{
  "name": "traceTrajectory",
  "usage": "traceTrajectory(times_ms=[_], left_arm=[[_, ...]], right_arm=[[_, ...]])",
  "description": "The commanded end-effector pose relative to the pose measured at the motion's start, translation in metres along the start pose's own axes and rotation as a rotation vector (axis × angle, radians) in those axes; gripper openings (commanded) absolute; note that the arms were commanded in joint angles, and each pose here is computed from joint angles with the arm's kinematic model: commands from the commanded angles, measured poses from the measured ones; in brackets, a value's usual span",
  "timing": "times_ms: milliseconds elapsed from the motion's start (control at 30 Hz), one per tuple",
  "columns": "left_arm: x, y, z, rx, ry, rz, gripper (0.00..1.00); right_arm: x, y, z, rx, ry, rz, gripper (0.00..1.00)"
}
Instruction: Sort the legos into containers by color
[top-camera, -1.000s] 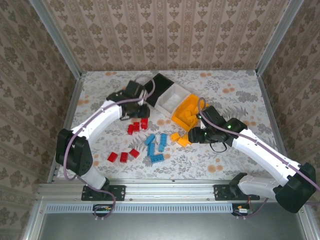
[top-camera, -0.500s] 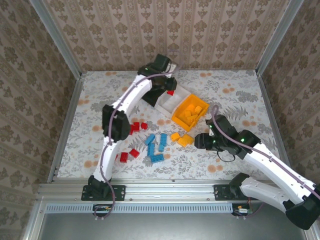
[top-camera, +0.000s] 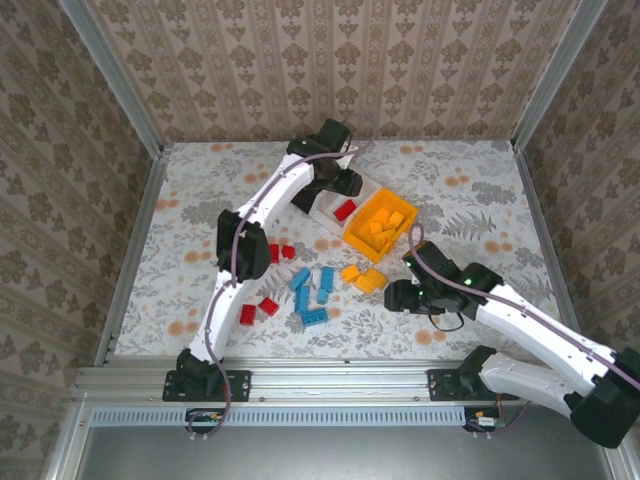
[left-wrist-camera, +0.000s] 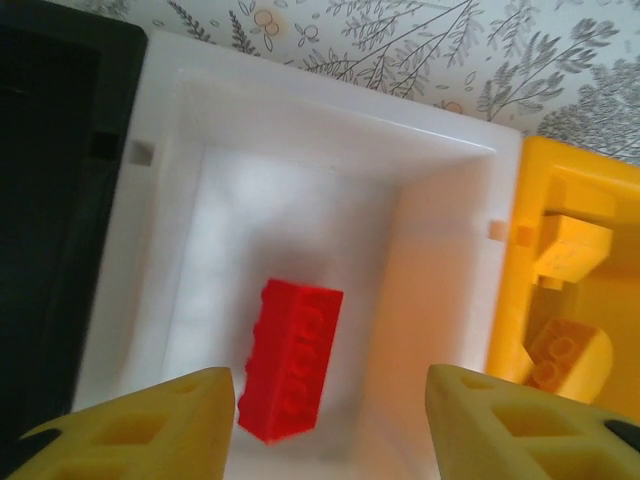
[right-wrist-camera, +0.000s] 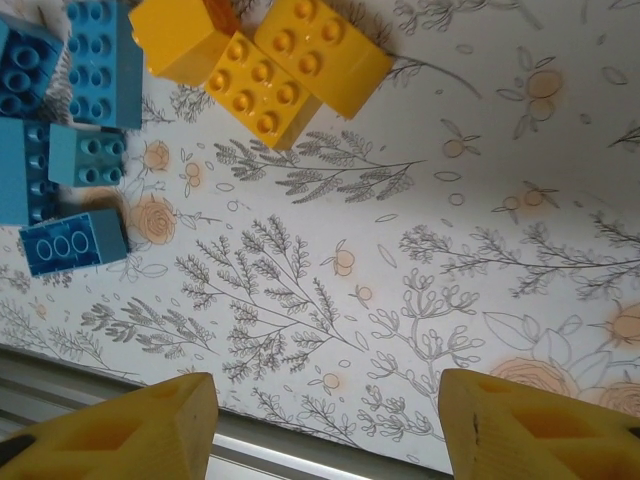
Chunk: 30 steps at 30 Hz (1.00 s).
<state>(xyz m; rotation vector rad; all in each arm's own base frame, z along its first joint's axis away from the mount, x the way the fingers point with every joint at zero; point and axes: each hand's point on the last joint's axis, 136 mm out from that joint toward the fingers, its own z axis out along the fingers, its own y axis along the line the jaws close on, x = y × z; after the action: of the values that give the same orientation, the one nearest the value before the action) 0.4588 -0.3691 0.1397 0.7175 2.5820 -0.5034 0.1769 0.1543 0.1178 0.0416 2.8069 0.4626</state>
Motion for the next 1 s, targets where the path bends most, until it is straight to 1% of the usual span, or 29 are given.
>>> traceTrajectory(times_ms=[0,100,233,400,500,567,633,667,700,800,967], left_arm=[[-0.012,-0.008,-0.086,-0.037,-0.101,0.044,0.56],[0.016,0.004,-0.119,-0.102,-0.102,0.027,0.59],[0.081,0.031,-0.146,-0.148,-0.071,-0.079,0.61],[0.175,0.054,-0.163,-0.177,-0.024,-0.224,0.62],[0.222,0.058,-0.168,-0.199,0.011,-0.280,0.63],[0.246,0.062,-0.171,-0.217,0.018,-0.316,0.65],[0.262,0.064,-0.176,-0.214,0.008,-0.353,0.67],[0.267,0.065,-0.178,-0.204,-0.002,-0.369,0.67],[0.271,0.064,-0.180,-0.192,-0.011,-0.377,0.67],[0.279,0.073,-0.186,-0.196,-0.027,-0.416,0.68],[0.282,0.076,-0.190,-0.201,-0.028,-0.414,0.70]], right_arm=[[-0.015,0.024,0.001,-0.042,-0.020,-0.043,0.63],[-0.018,0.043,0.014,-0.056,0.014,-0.085,0.64],[-0.023,0.081,0.033,-0.073,0.046,-0.192,0.65],[-0.016,0.124,0.063,-0.087,0.131,-0.305,0.66],[-0.006,0.145,0.080,-0.076,0.179,-0.368,0.69],[0.001,0.154,0.091,-0.070,0.207,-0.386,0.71],[0.009,0.161,0.101,-0.056,0.238,-0.401,0.74],[0.013,0.162,0.105,-0.041,0.250,-0.406,0.78],[0.017,0.163,0.109,-0.028,0.257,-0.413,0.82],[0.027,0.162,0.118,0.004,0.273,-0.416,0.89],[0.033,0.163,0.129,0.037,0.276,-0.421,0.90]])
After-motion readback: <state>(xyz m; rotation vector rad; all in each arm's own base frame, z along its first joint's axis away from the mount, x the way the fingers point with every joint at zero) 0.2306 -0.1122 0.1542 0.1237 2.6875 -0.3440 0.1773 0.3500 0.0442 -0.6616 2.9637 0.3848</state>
